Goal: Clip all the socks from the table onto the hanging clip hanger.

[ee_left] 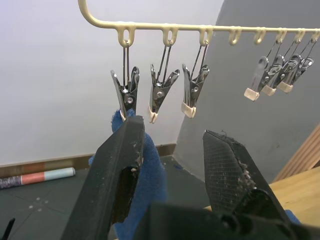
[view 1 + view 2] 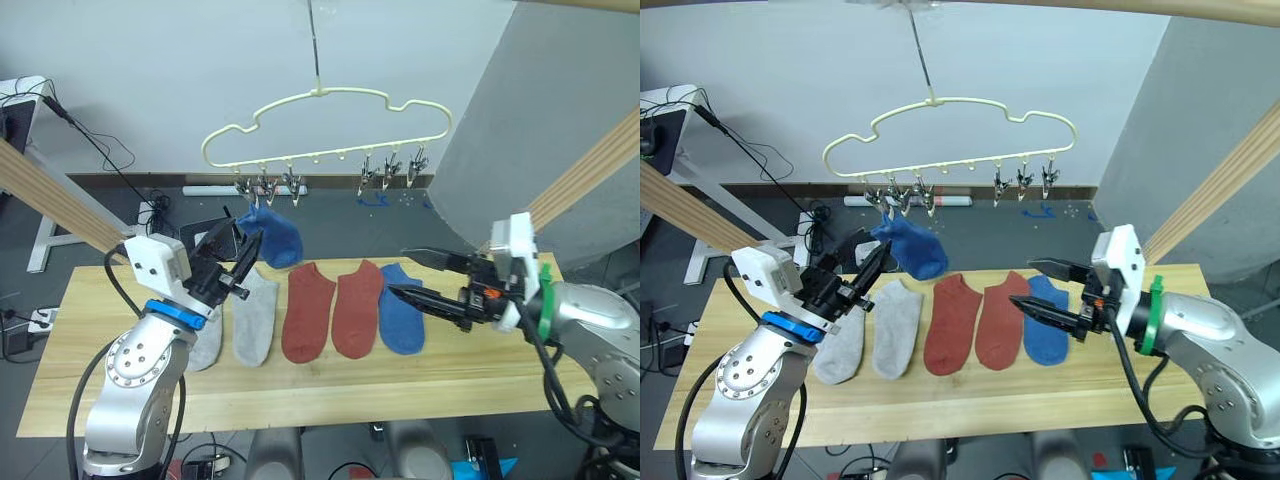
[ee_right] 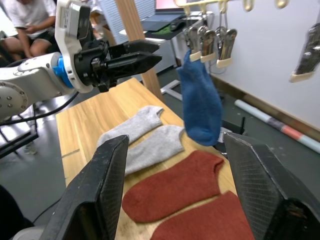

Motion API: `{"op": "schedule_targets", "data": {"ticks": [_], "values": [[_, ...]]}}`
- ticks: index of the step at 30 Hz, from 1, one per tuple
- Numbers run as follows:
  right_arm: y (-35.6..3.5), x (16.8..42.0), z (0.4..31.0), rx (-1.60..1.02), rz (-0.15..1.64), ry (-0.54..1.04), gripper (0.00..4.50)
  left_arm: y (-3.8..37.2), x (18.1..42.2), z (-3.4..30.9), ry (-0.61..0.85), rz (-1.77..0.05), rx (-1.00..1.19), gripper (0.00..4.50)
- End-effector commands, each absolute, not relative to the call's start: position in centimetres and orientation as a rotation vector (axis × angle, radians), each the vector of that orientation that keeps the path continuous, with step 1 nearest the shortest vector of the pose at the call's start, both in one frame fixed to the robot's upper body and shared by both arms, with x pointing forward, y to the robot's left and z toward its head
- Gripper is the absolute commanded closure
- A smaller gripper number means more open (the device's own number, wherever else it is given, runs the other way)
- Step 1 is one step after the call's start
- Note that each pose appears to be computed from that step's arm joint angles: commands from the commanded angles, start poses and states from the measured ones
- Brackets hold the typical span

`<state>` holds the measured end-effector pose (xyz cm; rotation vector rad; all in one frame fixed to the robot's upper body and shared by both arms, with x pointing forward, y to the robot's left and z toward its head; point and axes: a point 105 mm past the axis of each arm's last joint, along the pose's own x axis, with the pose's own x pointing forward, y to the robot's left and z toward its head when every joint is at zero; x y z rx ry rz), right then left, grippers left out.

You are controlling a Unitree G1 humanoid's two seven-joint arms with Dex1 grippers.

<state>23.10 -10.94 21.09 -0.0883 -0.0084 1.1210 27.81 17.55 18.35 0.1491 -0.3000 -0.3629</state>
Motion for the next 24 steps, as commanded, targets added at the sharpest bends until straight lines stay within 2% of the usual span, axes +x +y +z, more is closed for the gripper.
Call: {"op": "schedule_targets", "data": {"ticks": [1, 7, 24], "values": [[-11.5, 22.2, 22.4, -0.097, 1.095, -0.075, 1.39, 17.5, 27.4, 18.4, -0.326, -0.349, 0.164, 2.31], [-13.1, 21.3, 21.7, -0.103, 1.052, -0.004, 1.39, 17.8, 27.7, 17.2, -0.300, -0.333, 0.155, 2.31], [-12.1, 21.5, 21.7, -0.081, 1.031, -0.024, 1.39, 16.6, 29.4, 18.1, -0.286, -0.316, 0.082, 2.31]]}}
